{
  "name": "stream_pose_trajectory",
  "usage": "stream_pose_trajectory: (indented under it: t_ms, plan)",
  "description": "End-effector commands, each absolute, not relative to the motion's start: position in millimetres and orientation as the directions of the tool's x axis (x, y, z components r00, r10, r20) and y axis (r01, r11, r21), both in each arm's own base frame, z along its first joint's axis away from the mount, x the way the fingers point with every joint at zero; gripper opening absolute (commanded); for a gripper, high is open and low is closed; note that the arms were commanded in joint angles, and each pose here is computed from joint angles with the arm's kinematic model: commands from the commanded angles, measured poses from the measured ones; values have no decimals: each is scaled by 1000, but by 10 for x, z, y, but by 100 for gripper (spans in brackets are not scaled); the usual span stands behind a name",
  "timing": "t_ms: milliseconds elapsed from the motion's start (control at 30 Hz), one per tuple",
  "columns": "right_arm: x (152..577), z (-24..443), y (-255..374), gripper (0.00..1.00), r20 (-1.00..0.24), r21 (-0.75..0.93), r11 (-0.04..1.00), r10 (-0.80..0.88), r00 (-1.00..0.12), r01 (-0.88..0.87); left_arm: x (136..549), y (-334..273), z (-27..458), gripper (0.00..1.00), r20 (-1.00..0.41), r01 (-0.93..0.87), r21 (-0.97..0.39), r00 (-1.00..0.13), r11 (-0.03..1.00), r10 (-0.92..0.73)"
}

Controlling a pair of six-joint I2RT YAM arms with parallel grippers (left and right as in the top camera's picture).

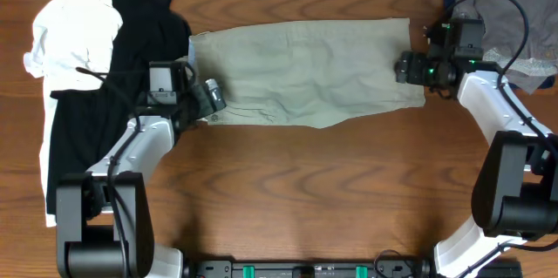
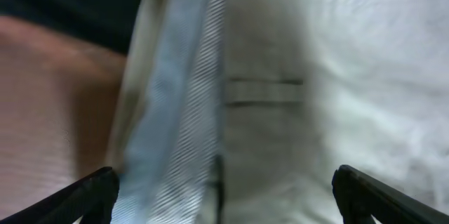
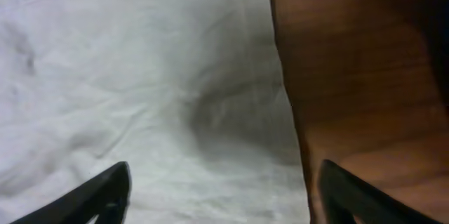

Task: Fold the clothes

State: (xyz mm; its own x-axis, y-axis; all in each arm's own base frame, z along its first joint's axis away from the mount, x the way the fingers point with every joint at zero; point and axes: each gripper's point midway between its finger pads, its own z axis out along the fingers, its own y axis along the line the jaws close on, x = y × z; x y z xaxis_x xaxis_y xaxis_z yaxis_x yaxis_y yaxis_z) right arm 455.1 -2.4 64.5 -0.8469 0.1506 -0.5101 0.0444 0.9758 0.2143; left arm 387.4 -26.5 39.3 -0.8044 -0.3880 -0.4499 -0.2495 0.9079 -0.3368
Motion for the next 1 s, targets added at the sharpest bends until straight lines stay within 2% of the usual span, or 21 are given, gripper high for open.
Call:
stream_pose_trajectory:
  t_ms: [0, 233, 267, 333, 433, 500, 967]
  plan:
    - [4554, 687, -8, 80, -527, 171, 985, 64, -847, -32, 3854, -183, 471, 98, -446, -232, -353, -810, 907, -381]
    - [4672, 544, 65, 79, -545, 143, 988, 34, -838, -53, 3835, 125, 626, 98, -442, -284, -414, -767, 865, -464]
    - [4712, 517, 91, 75, -553, 143, 988, 31, -832, -59, 3837, 141, 635, 98, -438, -283, -431, -765, 857, -473]
    - [4753, 427, 140, 56, -551, 158, 986, 48, -833, -47, 3833, 165, 642, 98, -428, -284, -452, -762, 845, -486]
    - [4767, 242, 214, 34, -530, 176, 983, 55, -846, -46, 3831, 176, 642, 98, -425, -282, -461, -763, 842, -488]
    - [4764, 136, 253, 29, -514, 186, 982, 60, -855, -43, 3842, 177, 649, 99, -429, -279, -462, -760, 842, -487]
    - [4834, -22, 452, 27, -529, 180, 980, 19, -848, -90, 3924, 182, 519, 99, -439, -258, -457, -767, 851, -468]
